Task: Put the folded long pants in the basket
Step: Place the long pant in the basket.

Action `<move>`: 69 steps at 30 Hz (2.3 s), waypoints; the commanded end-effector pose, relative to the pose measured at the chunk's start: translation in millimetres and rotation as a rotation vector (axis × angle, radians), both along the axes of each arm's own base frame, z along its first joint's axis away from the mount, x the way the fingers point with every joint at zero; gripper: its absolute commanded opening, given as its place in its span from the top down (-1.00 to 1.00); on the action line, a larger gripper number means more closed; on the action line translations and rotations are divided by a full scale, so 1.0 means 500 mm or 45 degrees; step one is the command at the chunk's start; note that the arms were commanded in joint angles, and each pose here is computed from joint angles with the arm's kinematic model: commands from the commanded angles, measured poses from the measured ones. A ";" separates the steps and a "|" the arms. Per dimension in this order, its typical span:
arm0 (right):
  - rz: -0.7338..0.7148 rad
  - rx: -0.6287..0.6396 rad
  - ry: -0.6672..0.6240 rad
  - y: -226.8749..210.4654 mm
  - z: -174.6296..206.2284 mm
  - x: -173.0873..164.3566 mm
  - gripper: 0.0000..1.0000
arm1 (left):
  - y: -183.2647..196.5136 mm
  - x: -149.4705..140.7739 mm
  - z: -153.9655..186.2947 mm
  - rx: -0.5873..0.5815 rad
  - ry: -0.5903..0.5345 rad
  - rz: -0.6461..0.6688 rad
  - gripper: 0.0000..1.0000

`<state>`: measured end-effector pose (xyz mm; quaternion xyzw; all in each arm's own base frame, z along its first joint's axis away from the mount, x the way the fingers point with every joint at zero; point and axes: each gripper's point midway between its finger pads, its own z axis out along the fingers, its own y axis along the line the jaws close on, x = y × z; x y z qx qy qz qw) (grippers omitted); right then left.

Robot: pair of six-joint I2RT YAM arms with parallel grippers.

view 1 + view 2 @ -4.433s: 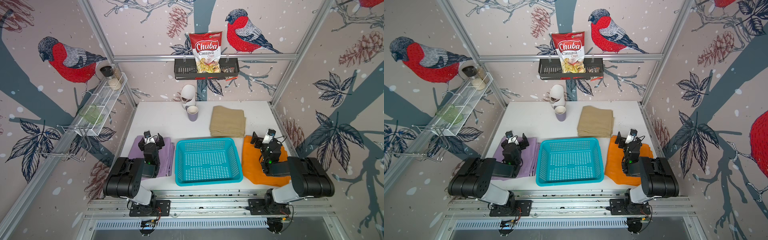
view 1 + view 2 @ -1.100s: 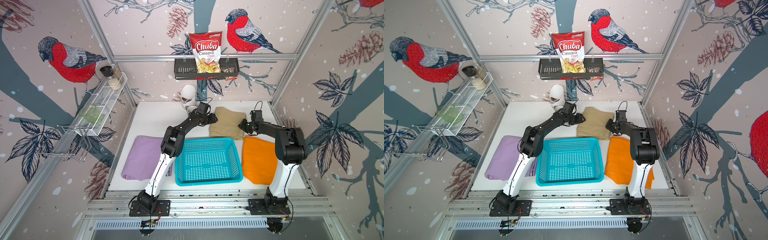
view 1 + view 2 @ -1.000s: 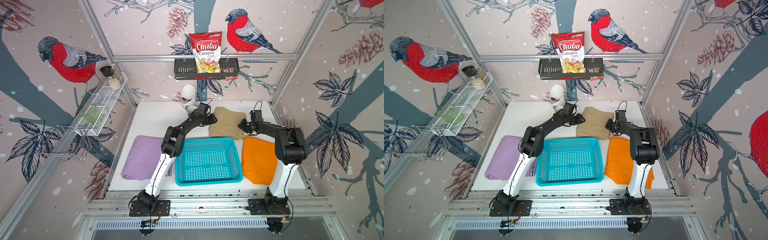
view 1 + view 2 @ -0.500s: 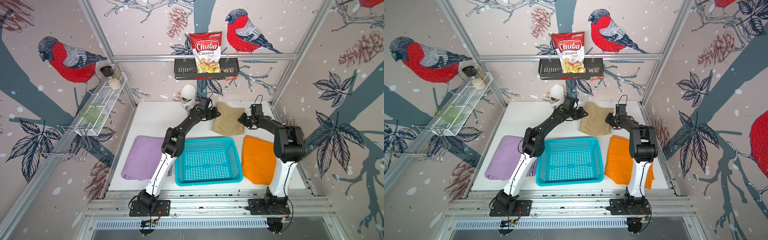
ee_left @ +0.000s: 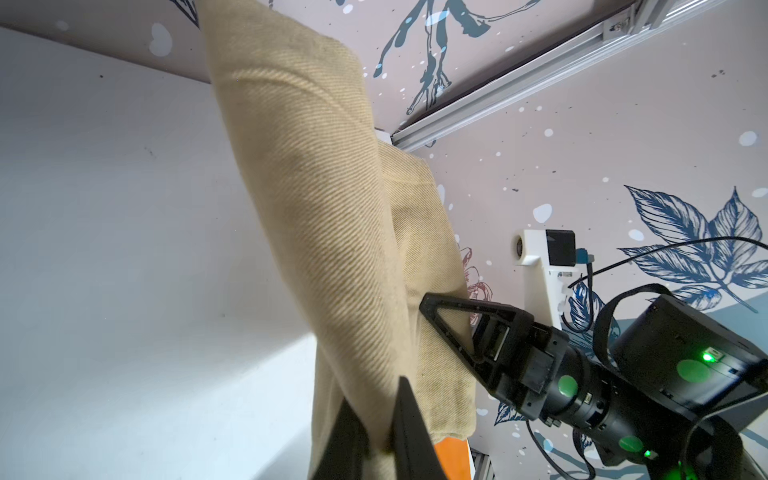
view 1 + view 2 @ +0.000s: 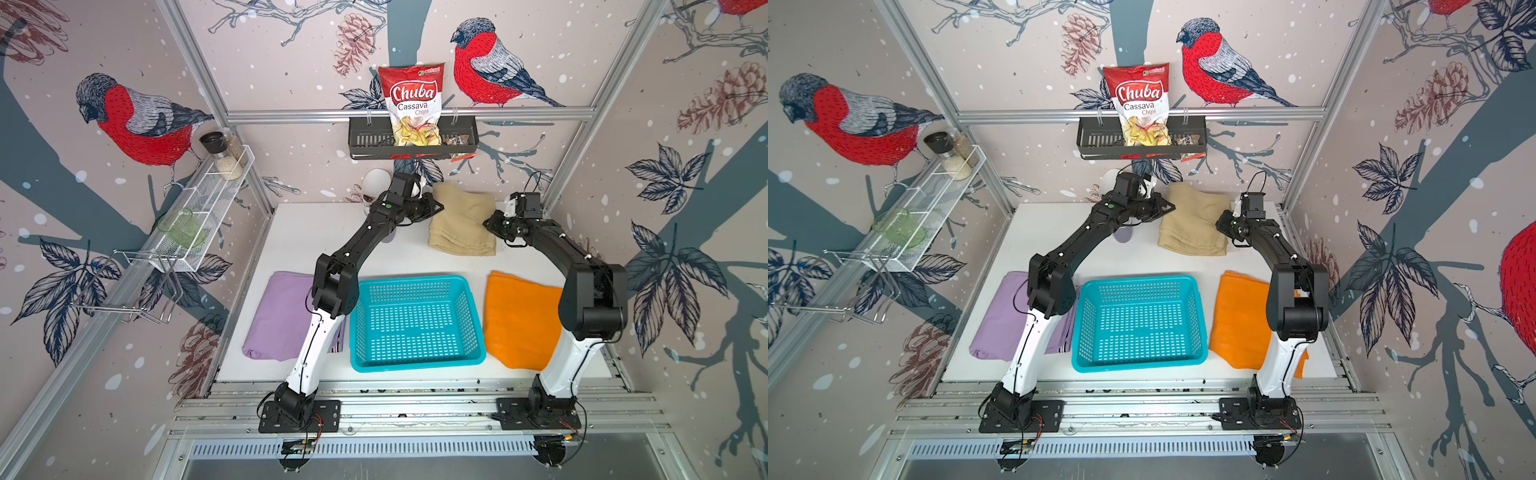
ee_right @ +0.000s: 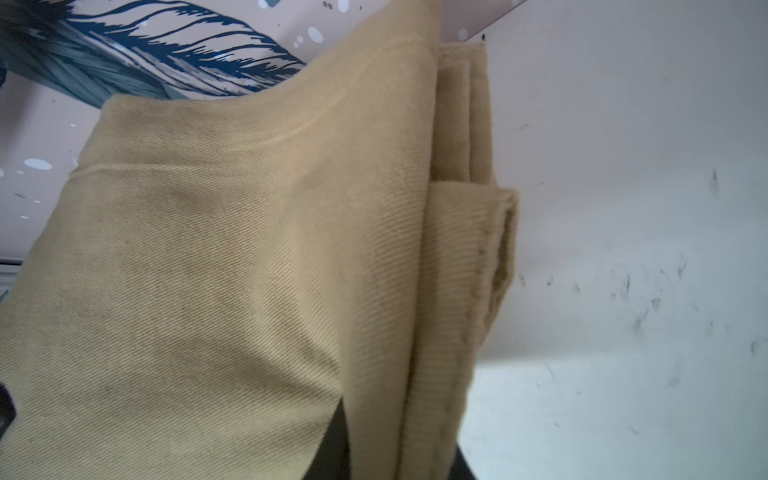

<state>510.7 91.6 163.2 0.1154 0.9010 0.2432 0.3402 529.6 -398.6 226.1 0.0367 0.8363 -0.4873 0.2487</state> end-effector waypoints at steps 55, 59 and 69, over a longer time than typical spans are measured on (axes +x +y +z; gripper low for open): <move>0.238 -0.274 0.445 0.246 -0.228 -0.569 1.00 | 0.445 -0.628 -0.329 0.917 0.298 0.284 1.00; 0.231 -0.349 0.444 0.242 -0.237 -0.569 1.00 | 0.444 -0.628 -0.338 0.947 0.301 0.269 1.00; 0.243 -0.397 0.308 0.266 -0.175 -0.530 -0.02 | 0.411 -0.591 -0.278 0.863 0.264 0.311 -0.89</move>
